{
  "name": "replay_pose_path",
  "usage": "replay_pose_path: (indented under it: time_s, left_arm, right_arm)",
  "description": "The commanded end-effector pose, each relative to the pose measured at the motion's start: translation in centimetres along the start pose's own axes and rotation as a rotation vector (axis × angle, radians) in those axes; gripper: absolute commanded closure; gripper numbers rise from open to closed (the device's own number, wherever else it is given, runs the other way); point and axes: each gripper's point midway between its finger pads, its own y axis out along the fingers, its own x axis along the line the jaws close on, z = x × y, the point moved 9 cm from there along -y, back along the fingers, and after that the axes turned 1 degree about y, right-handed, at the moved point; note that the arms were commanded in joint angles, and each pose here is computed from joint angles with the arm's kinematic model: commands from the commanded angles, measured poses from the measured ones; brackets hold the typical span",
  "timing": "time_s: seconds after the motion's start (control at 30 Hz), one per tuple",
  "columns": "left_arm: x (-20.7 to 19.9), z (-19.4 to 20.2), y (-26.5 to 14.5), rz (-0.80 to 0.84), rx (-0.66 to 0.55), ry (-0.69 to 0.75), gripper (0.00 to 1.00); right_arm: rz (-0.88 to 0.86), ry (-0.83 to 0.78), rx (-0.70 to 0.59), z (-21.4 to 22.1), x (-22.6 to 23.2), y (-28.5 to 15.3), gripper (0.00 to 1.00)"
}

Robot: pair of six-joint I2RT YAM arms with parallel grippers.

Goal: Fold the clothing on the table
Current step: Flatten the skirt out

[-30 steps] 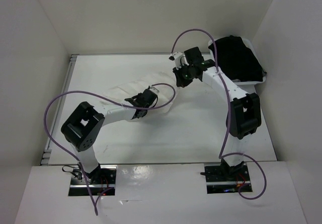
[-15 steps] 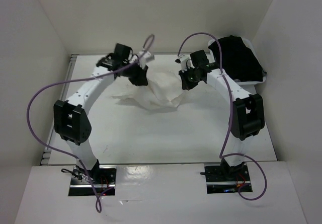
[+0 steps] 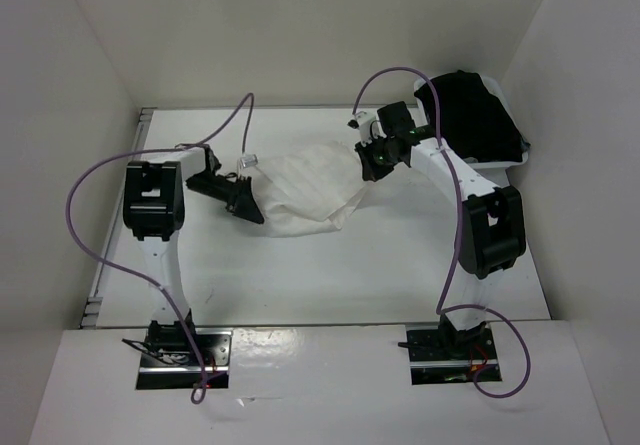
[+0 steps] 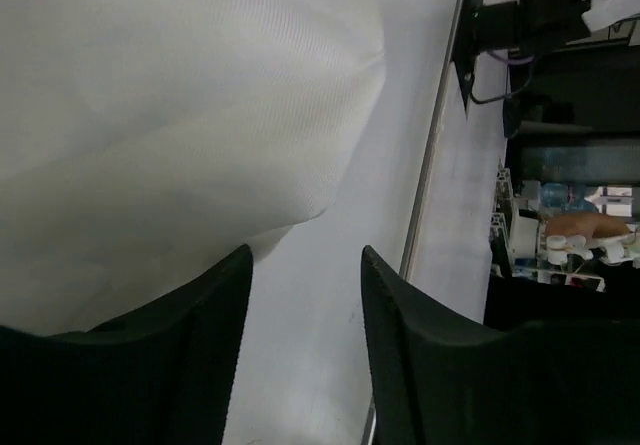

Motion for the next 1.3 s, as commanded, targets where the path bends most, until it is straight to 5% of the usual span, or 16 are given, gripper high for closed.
replay_pose_path:
  time_s: [0.0, 0.03, 0.1, 0.13, 0.2, 0.33, 0.6, 0.93, 1.27]
  left_arm:
    - [-4.3, -1.0, 0.8, -0.028, 0.037, 0.090, 0.43]
    - [-5.2, -1.3, 1.6, -0.139, 0.063, 0.212, 0.40]
    - [-7.0, -1.4, 2.8, -0.308, 0.078, 0.209, 0.30]
    - [-9.7, -2.6, 3.8, -0.379, 0.047, 0.363, 0.25]
    - [-10.9, -2.2, 4.2, -0.530, 0.038, 0.374, 0.18]
    - [-13.6, -3.6, 5.1, -0.751, -0.011, 0.490, 0.16]
    - [-11.2, -2.0, 10.8, -1.253, 0.041, 0.652, 0.15]
    - [-11.1, -0.9, 14.4, -1.481, 0.015, 0.846, 0.15]
    - [-10.0, -0.6, 16.5, -1.506, 0.053, 0.922, 0.16]
  right_arm:
    - [0.017, -0.030, -0.046, -0.8, 0.1, -1.1, 1.00]
    - [0.017, -0.030, -0.046, -0.8, 0.1, -1.1, 1.00]
    - [0.017, -0.030, -0.046, -0.8, 0.1, -1.1, 1.00]
    - [0.017, -0.030, -0.046, -0.8, 0.1, -1.1, 1.00]
    - [0.027, -0.030, -0.044, -0.7, 0.0, -1.1, 1.00]
    - [0.023, -0.024, -0.025, -0.3, 0.0, -0.6, 1.00]
    - [0.070, -0.033, -0.013, 0.3, -0.2, -1.2, 1.00]
    - [0.124, -0.016, -0.002, 1.3, -0.7, -2.5, 1.00]
    - [0.136, -0.006, 0.009, 1.7, -1.0, -2.5, 1.00]
